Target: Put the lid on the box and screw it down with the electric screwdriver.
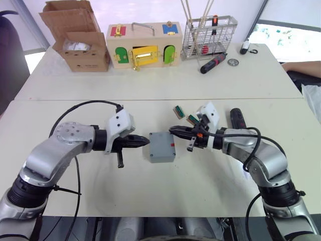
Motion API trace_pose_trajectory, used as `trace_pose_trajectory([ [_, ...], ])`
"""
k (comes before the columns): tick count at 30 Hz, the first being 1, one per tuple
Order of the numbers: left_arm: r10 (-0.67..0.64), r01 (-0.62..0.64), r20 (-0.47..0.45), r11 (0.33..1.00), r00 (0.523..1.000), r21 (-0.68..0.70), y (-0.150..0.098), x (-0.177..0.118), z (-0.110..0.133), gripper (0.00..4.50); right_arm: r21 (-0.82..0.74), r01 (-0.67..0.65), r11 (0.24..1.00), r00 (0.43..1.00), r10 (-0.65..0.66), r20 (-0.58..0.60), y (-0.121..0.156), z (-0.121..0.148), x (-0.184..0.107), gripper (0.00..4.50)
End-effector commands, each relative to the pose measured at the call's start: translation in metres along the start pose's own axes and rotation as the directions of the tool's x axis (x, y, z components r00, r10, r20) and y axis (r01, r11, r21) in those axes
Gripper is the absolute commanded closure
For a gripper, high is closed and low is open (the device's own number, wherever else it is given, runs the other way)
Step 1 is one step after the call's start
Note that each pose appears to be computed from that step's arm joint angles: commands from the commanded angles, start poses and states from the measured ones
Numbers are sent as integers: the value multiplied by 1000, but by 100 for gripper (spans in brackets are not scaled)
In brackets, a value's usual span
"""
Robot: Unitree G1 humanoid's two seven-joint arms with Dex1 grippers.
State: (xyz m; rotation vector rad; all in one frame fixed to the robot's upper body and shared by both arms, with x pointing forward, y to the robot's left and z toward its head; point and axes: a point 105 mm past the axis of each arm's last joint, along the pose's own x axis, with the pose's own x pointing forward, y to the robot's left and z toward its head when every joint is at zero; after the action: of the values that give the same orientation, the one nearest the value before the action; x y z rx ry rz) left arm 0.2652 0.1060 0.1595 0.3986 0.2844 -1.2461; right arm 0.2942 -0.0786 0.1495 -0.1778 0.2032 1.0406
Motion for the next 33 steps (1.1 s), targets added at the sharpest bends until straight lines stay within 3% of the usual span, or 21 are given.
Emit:
trace_pose_trajectory([
  [1, 3, -3, 24, 1000, 1000, 30, -1, -2, 7, 450, -12, 12, 1000, 1000, -12, 17, -2, 7, -4, 442],
  [29, 1, -2, 30, 999, 1000, 33, 0, 0, 7, 450, -28, 6, 1000, 1000, -6, -7, 0, 2, -4, 442],
  [33, -4, 3, 42, 1000, 999, 28, -1, 0, 9, 450, -45, 5, 999, 1000, -4, 7, -1, 7, -4, 253],
])
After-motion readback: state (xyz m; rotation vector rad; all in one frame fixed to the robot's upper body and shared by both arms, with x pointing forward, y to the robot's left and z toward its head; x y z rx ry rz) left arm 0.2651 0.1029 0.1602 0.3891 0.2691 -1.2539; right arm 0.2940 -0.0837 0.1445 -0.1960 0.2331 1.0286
